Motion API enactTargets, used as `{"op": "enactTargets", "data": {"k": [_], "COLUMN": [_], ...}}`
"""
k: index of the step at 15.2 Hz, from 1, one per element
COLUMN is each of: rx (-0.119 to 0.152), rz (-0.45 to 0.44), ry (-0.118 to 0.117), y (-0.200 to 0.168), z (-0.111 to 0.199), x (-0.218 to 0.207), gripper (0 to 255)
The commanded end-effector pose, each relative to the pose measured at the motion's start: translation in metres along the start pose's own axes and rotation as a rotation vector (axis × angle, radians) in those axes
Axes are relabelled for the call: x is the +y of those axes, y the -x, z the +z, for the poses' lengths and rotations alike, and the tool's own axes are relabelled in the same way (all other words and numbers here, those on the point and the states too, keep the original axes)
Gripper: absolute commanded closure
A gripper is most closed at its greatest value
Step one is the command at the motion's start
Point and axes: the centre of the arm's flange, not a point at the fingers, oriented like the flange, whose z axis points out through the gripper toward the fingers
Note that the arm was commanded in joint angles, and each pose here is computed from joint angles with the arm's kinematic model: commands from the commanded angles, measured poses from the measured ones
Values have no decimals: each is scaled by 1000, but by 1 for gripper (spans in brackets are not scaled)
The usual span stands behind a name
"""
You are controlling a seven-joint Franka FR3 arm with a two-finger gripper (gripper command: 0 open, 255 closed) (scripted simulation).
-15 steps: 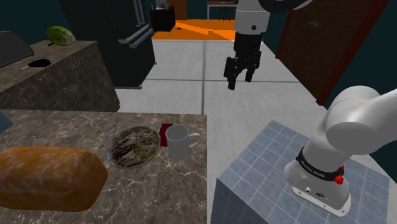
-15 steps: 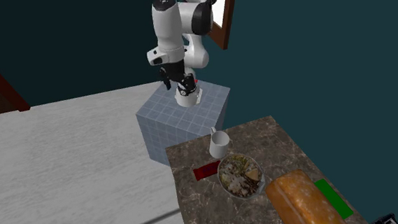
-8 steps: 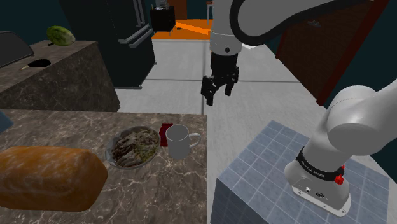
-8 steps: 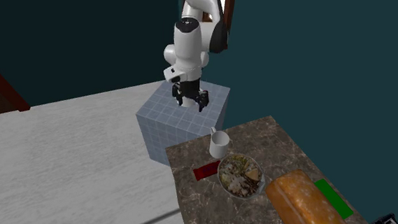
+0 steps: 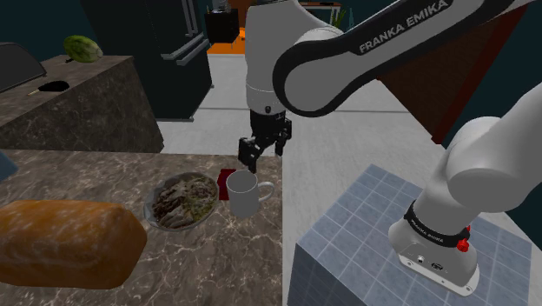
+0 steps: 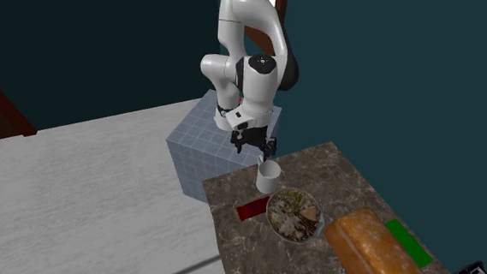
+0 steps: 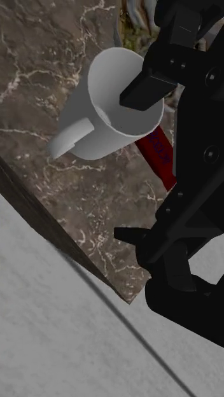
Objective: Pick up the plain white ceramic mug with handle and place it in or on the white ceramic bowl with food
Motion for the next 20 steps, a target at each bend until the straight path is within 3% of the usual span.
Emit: {"op": "enactTargets", "data": {"k": [1, 10, 18, 19, 20], "rx": [15, 21, 21, 21, 21], "rz": [-9, -13, -13, -13, -13], "ry": [3, 6, 6, 6, 6], "y": [-5, -8, -8, -8, -8], "z": [12, 59, 58, 58, 58], "x": [-25, -36, -36, -36, -36], "gripper": [0, 0, 0, 255, 255]}}
